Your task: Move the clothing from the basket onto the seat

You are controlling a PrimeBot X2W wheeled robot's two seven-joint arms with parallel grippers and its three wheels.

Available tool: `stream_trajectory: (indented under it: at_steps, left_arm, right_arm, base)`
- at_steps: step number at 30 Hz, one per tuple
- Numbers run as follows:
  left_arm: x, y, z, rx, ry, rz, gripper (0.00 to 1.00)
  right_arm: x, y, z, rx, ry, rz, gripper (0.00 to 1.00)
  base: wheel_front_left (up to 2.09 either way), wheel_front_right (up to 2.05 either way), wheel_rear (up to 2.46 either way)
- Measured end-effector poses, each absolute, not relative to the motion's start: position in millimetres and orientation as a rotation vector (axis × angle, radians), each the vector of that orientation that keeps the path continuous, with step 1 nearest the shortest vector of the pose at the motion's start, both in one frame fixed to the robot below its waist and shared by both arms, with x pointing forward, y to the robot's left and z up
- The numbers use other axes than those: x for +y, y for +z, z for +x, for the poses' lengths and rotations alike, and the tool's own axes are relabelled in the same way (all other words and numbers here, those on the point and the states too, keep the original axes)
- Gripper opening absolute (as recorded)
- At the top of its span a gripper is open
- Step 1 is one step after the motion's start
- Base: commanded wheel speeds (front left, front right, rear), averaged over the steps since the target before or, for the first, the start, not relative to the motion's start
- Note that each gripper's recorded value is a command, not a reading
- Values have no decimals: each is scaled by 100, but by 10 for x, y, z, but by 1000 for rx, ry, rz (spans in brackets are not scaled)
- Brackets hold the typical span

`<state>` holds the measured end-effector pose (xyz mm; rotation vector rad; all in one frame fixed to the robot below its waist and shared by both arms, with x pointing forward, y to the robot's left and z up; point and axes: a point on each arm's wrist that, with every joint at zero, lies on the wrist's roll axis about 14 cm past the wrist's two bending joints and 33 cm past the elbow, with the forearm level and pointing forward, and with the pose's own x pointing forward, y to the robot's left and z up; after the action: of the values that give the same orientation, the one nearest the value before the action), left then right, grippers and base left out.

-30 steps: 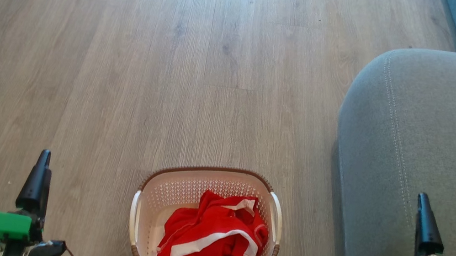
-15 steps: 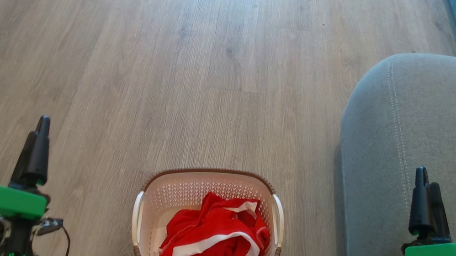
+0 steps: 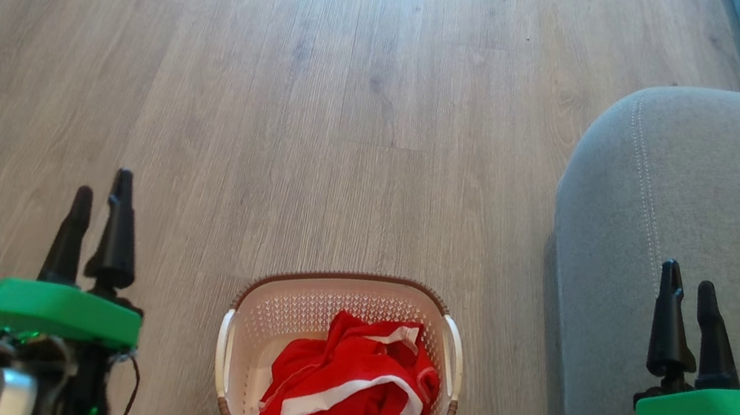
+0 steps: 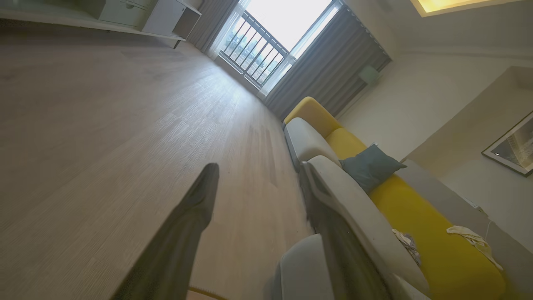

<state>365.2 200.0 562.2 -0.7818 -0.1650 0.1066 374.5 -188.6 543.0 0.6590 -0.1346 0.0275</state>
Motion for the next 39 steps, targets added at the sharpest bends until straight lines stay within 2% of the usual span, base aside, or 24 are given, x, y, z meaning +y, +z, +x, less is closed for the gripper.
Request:
stream_trajectory:
  at_steps: [15,28,39]
  left_arm:
    - [1593,5783,3636,-199,64,-438,100]
    - [1359,5536,3541,-152,55,-164,100]
    - [1352,5396,3501,-139,68,-84,100]
  right_arm:
    - [-1767,5536,3742,-173,66,460,100]
    - [-1673,5394,3720,-145,82,374,100]
    - [-1648,5030,3675,-45,71,321,100]
  base:
    - [0,0,0]
    - [0,0,0]
    - [0,0,0]
